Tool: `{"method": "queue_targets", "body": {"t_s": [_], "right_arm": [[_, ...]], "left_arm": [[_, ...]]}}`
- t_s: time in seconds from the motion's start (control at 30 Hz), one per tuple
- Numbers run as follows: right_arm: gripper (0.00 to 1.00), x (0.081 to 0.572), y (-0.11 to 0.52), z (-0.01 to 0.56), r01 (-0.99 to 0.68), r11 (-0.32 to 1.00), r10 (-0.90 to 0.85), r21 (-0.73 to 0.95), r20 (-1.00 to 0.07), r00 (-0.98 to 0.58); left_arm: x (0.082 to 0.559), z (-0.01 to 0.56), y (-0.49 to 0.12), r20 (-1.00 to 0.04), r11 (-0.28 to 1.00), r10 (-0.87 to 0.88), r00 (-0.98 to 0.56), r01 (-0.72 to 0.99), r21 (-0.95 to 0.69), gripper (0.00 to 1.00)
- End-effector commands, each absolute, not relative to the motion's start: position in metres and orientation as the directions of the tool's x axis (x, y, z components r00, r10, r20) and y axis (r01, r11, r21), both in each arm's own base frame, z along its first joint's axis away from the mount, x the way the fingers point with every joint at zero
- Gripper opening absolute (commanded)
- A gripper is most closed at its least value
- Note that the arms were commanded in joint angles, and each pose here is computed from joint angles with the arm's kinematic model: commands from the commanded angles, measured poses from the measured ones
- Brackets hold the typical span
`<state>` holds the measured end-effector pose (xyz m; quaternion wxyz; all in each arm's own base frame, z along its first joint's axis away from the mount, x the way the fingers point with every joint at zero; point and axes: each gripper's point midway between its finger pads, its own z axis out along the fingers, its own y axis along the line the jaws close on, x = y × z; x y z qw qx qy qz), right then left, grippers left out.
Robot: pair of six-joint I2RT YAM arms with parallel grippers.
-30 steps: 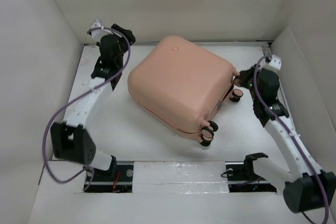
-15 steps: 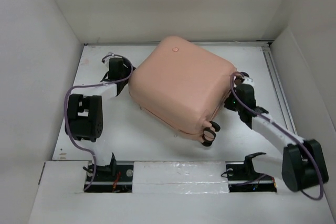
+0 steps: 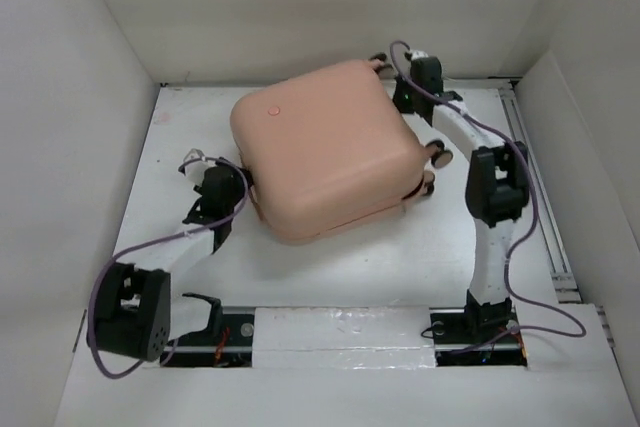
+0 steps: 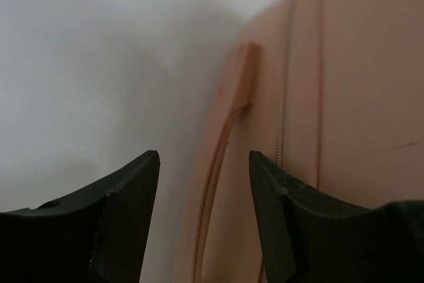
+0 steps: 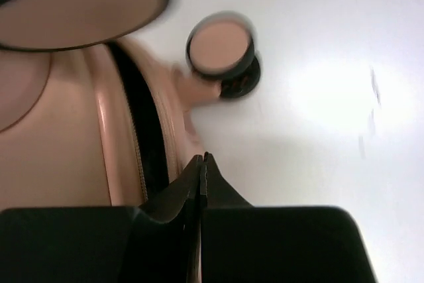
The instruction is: Pack the luggage
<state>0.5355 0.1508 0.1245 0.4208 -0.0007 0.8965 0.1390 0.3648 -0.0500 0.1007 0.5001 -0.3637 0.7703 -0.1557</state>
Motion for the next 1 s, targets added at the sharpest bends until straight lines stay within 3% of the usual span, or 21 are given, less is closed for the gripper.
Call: {"method": "queue_targets", "body": {"t_s": [0.0, 0.03, 0.1, 0.13, 0.17, 0.2, 0.23, 0.27, 0.33, 0.37, 0.43, 0.47, 0.5, 0.57, 0.6, 0.63, 0.7, 0.77, 0.83, 0.87, 0.97], "right_arm": [[0.0, 0.551, 0.283, 0.238, -0.52, 0.744, 0.091, 0.419, -0.835, -0.543], [0.0, 0.569, 0.28, 0.299, -0.555, 0.743, 0.118, 0.374, -0.889, -0.442], [0.06, 0.574, 0.275, 0.304, -0.551, 0.753, 0.097, 0.359, -0.889, -0.448], [0.13, 0.58, 0.265, 0.313, -0.546, 0.761, 0.112, 0.352, -0.899, -0.424], [0.27, 0.578, 0.258, 0.321, -0.551, 0.758, 0.119, 0.349, -0.905, -0.409], [0.34, 0.568, 0.249, 0.372, -0.584, 0.752, 0.157, 0.306, -0.943, -0.293], [0.4, 0.563, 0.236, 0.384, -0.588, 0.753, 0.169, 0.295, -0.951, -0.26], [0.44, 0.556, 0.234, 0.359, -0.574, 0.757, 0.158, 0.313, -0.939, -0.304], [0.52, 0.52, 0.218, 0.409, -0.603, 0.751, 0.188, 0.268, -0.963, -0.194], [0.52, 0.507, 0.212, 0.364, -0.587, 0.754, 0.161, 0.296, -0.949, -0.272], [0.52, 0.451, 0.214, 0.355, -0.626, 0.731, 0.167, 0.272, -0.96, -0.223], [0.49, 0.432, 0.213, 0.405, -0.655, 0.724, 0.204, 0.214, -0.974, -0.093], [0.47, 0.411, 0.214, 0.344, -0.638, 0.728, 0.18, 0.25, -0.968, -0.174], [0.44, 0.349, 0.214, 0.38, -0.711, 0.683, 0.264, 0.166, -0.964, 0.028], [0.38, 0.324, 0.226, 0.321, -0.725, 0.659, 0.242, 0.199, -0.969, -0.046], [0.27, 0.304, 0.229, 0.313, -0.745, 0.644, 0.242, 0.175, -0.97, -0.019], [0.2, 0.268, 0.229, 0.298, -0.756, 0.631, 0.237, 0.177, -0.971, -0.03], [0.15, 0.244, 0.223, 0.259, -0.76, 0.619, 0.203, 0.199, -0.975, -0.09], [0.15, 0.228, 0.217, 0.217, -0.737, 0.622, 0.205, 0.264, -0.963, -0.173], [0.24, 0.221, 0.217, 0.211, -0.744, 0.61, 0.216, 0.273, -0.96, -0.176], [0.34, 0.213, 0.208, 0.192, -0.726, 0.629, 0.216, 0.278, -0.96, -0.18]], "left_arm": [[0.314, 0.095, -0.152, -0.589, 0.733, -0.628, -0.508, -0.132, -0.668, 0.52], [0.304, 0.1, -0.158, -0.582, 0.721, -0.635, -0.507, -0.12, -0.682, 0.52], [0.29, 0.091, -0.151, -0.586, 0.73, -0.637, -0.501, -0.149, -0.666, 0.52], [0.287, 0.102, -0.146, -0.597, 0.722, -0.65, -0.47, -0.136, -0.679, 0.52], [0.285, 0.105, -0.141, -0.598, 0.719, -0.66, -0.455, -0.153, -0.678, 0.52], [0.284, 0.11, -0.136, -0.607, 0.719, -0.667, -0.432, -0.158, -0.677, 0.52], [0.284, 0.115, -0.126, -0.624, 0.722, -0.675, -0.392, -0.181, -0.668, 0.52], [0.284, 0.136, -0.121, -0.642, 0.716, -0.684, -0.346, -0.155, -0.68, 0.52], [0.281, 0.151, -0.109, -0.662, 0.719, -0.689, -0.294, -0.164, -0.675, 0.52], [0.277, 0.168, -0.107, -0.666, 0.708, -0.7, -0.26, -0.123, -0.696, 0.52], [0.27, 0.178, -0.104, -0.678, 0.707, -0.699, -0.227, -0.081, -0.702, 0.41], [0.269, 0.18, -0.103, -0.677, 0.706, -0.701, -0.224, -0.078, -0.704, 0.41], [0.267, 0.173, -0.105, -0.676, 0.709, -0.695, -0.243, -0.078, -0.701, 0.37], [0.262, 0.157, -0.107, -0.683, 0.729, -0.67, -0.29, -0.084, -0.679, 0.32], [0.261, 0.146, -0.114, -0.677, 0.738, -0.654, -0.338, -0.09, -0.668, 0.3], [0.259, 0.136, -0.117, -0.681, 0.755, -0.629, -0.375, -0.086, -0.65, 0.3], [0.256, 0.116, -0.128, -0.666, 0.765, -0.598, -0.446, -0.069, -0.64, 0.3], [0.26, 0.119, -0.137, -0.667, 0.752, -0.597, -0.445, -0.02, -0.659, 0.37], [0.26, 0.118, -0.146, -0.657, 0.738, -0.59, -0.469, 0.016, -0.674, 0.43], [0.263, 0.123, -0.15, -0.658, 0.727, -0.595, -0.46, 0.039, -0.685, 0.46], [0.264, 0.115, -0.157, -0.652, 0.734, -0.572, -0.498, 0.045, -0.678, 0.52]]}}
